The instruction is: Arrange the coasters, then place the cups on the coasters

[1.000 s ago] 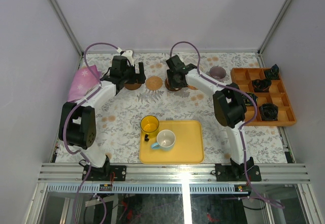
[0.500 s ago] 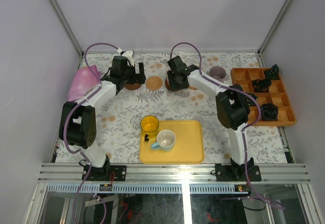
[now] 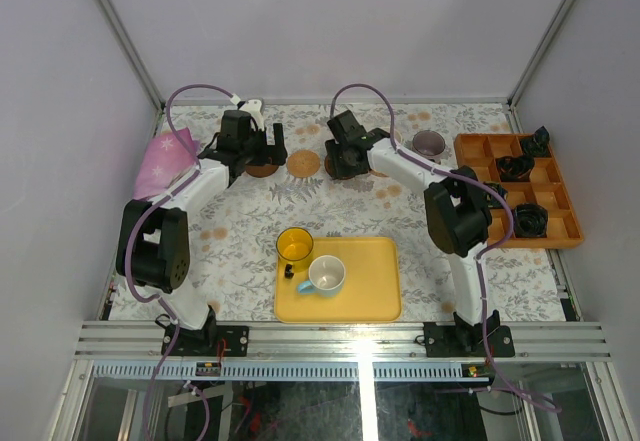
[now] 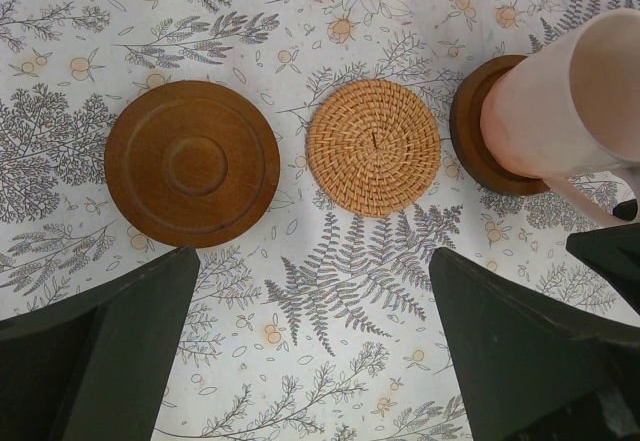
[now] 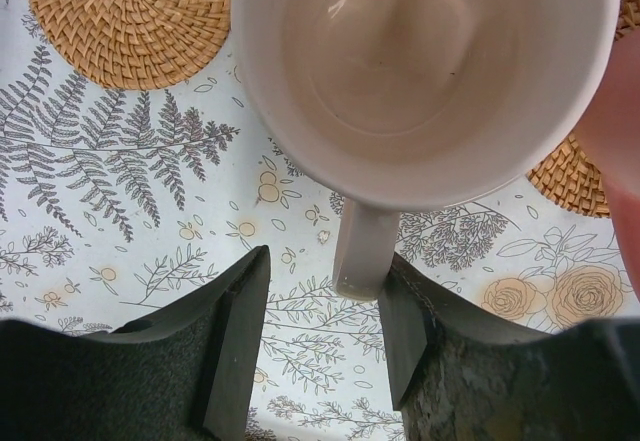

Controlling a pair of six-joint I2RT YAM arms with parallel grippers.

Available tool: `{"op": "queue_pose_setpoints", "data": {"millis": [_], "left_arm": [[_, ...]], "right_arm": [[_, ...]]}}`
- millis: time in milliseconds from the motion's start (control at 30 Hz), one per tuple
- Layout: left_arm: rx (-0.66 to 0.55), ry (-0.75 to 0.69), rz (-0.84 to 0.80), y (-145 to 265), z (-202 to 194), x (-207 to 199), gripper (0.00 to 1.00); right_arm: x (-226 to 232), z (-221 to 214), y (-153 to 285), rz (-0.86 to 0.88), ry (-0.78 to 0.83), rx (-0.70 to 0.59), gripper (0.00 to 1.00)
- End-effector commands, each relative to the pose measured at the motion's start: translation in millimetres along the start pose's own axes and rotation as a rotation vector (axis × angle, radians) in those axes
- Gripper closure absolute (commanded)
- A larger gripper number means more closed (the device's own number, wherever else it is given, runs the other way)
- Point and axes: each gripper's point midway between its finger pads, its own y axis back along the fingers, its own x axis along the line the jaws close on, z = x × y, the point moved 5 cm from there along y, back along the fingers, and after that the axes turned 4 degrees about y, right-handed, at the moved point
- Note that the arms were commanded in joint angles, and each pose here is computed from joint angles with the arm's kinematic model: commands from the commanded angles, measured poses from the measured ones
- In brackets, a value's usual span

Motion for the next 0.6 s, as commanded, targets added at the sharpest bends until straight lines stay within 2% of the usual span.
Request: {"op": "queue_pose_setpoints", "data": {"millis": [0,367,467,567], "left_arm": [[-0.017,-0.009,-0.012,-0.1,3.8,-2.2,0.00],[-0.018,-0.014,-0.013,2.6,2.4,-2.1,0.00],[-0.016,-0.023,-0.017,4.9,3.8,-2.7,0.00],[-0.008,-0.033,-0.018,10.9,3.6,-3.3,0.00]], "right_arm": [[9.6,17.7,22.3,0.042,0.020,-0.071,0.47],[2.5,10.3,23.4,-0.002,0.028,-0.049,0.46],[-2.8,6.0,31.1,-0.022,0.038,-0.051,0.43],[-7.5,3.7,43.6,-0.032,0.058,-0.057,0.32]]}}
